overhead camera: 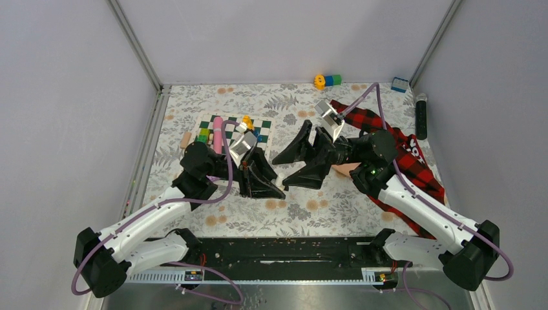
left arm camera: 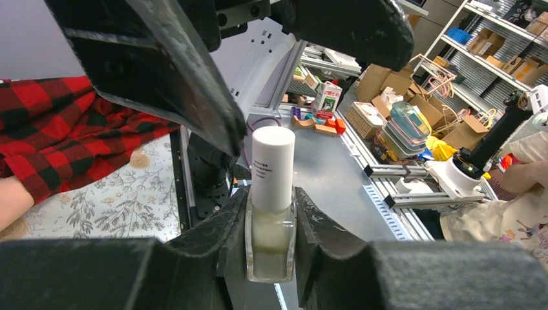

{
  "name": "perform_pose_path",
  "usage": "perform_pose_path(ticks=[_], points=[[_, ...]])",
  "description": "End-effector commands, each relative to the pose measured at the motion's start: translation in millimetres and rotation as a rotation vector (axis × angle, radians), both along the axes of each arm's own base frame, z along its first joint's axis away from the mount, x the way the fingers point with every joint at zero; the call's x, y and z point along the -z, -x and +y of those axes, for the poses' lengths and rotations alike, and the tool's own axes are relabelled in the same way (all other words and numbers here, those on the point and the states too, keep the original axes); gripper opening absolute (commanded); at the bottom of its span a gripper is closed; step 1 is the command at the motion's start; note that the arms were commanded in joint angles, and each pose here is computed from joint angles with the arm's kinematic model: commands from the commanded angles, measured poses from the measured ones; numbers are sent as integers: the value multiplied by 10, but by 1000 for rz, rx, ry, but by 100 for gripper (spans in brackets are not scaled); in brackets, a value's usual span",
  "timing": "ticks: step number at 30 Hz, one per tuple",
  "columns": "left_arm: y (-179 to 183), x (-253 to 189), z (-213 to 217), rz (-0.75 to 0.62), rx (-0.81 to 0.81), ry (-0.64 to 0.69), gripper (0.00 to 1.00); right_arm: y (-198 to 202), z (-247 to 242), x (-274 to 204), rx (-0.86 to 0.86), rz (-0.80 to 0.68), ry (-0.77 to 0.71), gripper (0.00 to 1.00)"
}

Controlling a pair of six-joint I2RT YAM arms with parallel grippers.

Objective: Paint the nails
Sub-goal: Screw the nail polish bottle.

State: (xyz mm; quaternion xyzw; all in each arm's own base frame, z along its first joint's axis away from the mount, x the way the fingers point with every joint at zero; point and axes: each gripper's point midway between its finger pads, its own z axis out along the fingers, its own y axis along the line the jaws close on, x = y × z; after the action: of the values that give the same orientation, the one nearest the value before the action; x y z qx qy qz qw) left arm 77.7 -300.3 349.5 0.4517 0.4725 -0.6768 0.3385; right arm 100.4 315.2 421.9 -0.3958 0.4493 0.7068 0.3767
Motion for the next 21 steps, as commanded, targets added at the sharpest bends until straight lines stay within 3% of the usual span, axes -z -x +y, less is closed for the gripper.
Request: perform_pose_path(ticks=[1,12,17,21], points=[[126,-283,77,-95,32,97,0,226,-46,-216,-86,-96,-45,73],[145,-353,99,-91,23,135,0,284,58,-92,-155,-62,10,52],[130,-366,103,-92,5,146,0,284,77,-61,-163,-49,30,33],[85,-382,107,-92,-31,158,0,262,102,1,-150,-44,56,6]])
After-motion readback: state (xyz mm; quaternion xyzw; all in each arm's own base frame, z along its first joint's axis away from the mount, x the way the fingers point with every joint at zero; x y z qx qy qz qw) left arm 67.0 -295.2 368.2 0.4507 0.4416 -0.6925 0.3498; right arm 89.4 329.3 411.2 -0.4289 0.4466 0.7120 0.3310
